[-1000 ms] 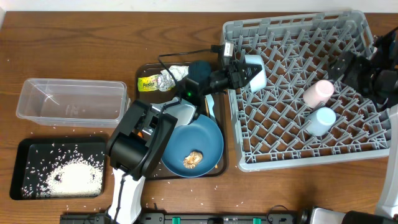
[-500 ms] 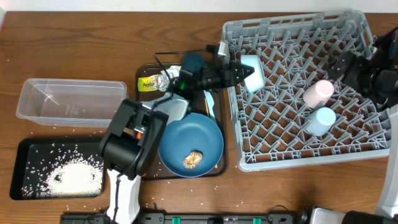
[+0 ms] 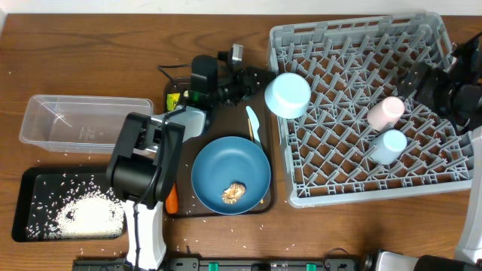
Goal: Sort waste into correct bins and load items into the dishwasher rack
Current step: 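Lower the light-blue bowl upside down into the rack and release it, then reach the left gripper to the orange carrot on the brown tray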
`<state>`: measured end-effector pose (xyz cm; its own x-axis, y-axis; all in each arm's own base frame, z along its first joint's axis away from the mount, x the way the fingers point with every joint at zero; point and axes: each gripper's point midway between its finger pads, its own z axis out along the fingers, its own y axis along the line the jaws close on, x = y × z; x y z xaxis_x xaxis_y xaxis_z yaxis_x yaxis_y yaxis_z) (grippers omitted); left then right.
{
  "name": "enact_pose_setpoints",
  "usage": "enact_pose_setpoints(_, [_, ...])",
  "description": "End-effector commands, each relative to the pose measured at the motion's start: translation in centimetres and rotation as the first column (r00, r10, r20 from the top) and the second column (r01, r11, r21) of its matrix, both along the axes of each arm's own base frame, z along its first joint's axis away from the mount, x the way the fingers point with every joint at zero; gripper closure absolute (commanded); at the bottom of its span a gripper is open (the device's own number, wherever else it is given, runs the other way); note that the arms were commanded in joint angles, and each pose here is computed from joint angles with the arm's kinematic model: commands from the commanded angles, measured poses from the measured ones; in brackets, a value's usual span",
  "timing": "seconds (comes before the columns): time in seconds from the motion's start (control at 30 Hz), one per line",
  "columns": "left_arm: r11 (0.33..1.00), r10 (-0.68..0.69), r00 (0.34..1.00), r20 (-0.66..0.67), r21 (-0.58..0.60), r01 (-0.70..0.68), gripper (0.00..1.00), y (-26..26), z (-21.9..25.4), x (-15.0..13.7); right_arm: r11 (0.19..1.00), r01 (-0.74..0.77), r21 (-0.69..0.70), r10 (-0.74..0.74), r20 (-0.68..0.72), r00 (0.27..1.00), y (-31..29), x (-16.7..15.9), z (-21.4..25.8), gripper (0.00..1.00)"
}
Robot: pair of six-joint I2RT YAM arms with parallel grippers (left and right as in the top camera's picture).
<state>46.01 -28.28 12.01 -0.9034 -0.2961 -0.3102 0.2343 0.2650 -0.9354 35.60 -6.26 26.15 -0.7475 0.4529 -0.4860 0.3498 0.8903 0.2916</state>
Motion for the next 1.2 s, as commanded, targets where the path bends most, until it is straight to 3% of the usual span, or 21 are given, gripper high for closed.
enact_pose_setpoints(0.0, [0.999,-0.039,0.999,0.020,0.019,0.039,0.46,-1.4,-0.8,-1.1,1.000,-0.002,-0.013,0.002,-0.003,1.000,-0.4,-0.1,-0.1,0.01])
enact_pose_setpoints(0.17, [0.998,-0.053,0.998,0.026,0.017,0.053,0.52,-2.0,-0.5,-1.5,1.000,-0.002,-0.012,0.002,-0.008,1.000,-0.4,-0.2,-0.2,0.01])
enact_pose_setpoints(0.53, [0.999,-0.019,0.997,0.074,0.034,0.016,0.53,0.2,1.9,-0.6,1.000,-0.003,-0.012,0.003,-0.008,1.000,-0.3,-0.3,-0.1,0.02])
enact_pose_setpoints(0.63, [0.993,0.002,0.995,0.095,0.121,-0.013,0.53,2.4,3.0,-0.8,1.000,-0.017,-0.007,0.017,0.002,1.000,0.0,-0.3,0.1,0.01])
enact_pose_setpoints(0.77, [0.918,0.099,0.990,0.100,0.375,-0.130,0.52,6.9,3.4,-2.1,0.985,-0.161,0.062,0.157,0.065,0.985,2.6,-0.1,1.2,0.01])
enact_pose_setpoints(0.9, [0.781,0.179,0.977,0.119,0.587,-0.214,0.36,11.9,5.3,-5.5,0.944,-0.299,0.141,0.282,0.128,0.951,6.0,-0.1,2.2,0.01])
enact_pose_setpoints(0.93, [0.768,0.180,0.975,0.128,0.602,-0.220,0.23,12.6,6.2,-6.5,0.932,-0.326,0.156,0.306,0.138,0.942,6.9,-0.1,2.3,0.01])
enact_pose_setpoints(0.97, [0.762,0.175,0.975,0.139,0.608,-0.224,0.17,13.2,7.3,-7.5,0.921,-0.355,0.158,0.334,0.145,0.931,7.7,-0.1,2.4,0.01])
enact_pose_setpoints(1.0, [0.751,0.165,0.974,0.154,0.621,-0.226,0.02,13.8,8.2,-8.5,0.906,-0.396,0.152,0.374,0.152,0.915,8.7,-0.2,2.5,0.02])
enact_pose_setpoints(1.17, [0.603,0.274,0.951,0.146,0.744,-0.288,0.02,19.0,9.0,-12.2,0.835,-0.538,0.113,0.518,0.169,0.839,13.2,-0.6,2.6,0.03])
